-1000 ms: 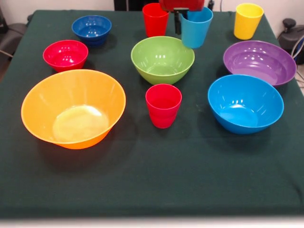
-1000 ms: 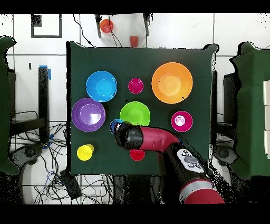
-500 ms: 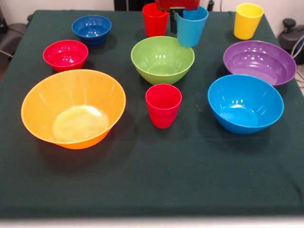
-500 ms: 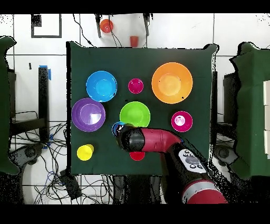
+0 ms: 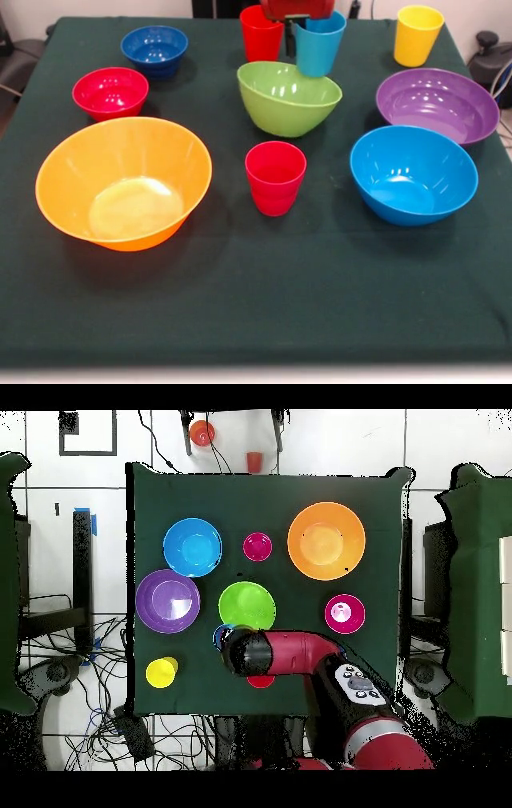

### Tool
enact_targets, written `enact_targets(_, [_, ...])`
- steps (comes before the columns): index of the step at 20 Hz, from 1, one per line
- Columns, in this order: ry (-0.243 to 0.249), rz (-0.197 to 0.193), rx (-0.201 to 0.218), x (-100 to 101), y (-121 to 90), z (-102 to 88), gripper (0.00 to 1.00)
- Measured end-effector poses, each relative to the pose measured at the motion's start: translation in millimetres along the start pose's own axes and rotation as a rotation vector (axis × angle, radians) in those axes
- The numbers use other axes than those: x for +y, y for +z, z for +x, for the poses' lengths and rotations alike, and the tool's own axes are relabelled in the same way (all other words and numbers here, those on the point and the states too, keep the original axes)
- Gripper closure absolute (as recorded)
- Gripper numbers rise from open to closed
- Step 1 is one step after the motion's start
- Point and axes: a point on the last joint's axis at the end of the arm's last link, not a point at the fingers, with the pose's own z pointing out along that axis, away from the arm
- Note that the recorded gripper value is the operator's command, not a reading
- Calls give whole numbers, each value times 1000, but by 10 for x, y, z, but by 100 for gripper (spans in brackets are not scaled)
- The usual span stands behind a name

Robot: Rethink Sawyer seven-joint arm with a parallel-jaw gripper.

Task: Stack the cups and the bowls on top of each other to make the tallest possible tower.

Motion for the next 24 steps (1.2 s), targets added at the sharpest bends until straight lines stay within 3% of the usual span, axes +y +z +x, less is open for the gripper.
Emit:
enact_targets(6, [-38, 3, 32, -26, 185, 158, 100])
enact_targets(15, [-65, -4, 36, -72, 423, 226, 100])
enact_targets(19, [-49, -12, 24, -133, 379, 166, 100])
enact_targets(24, [-5, -13, 1, -308, 76, -67, 100])
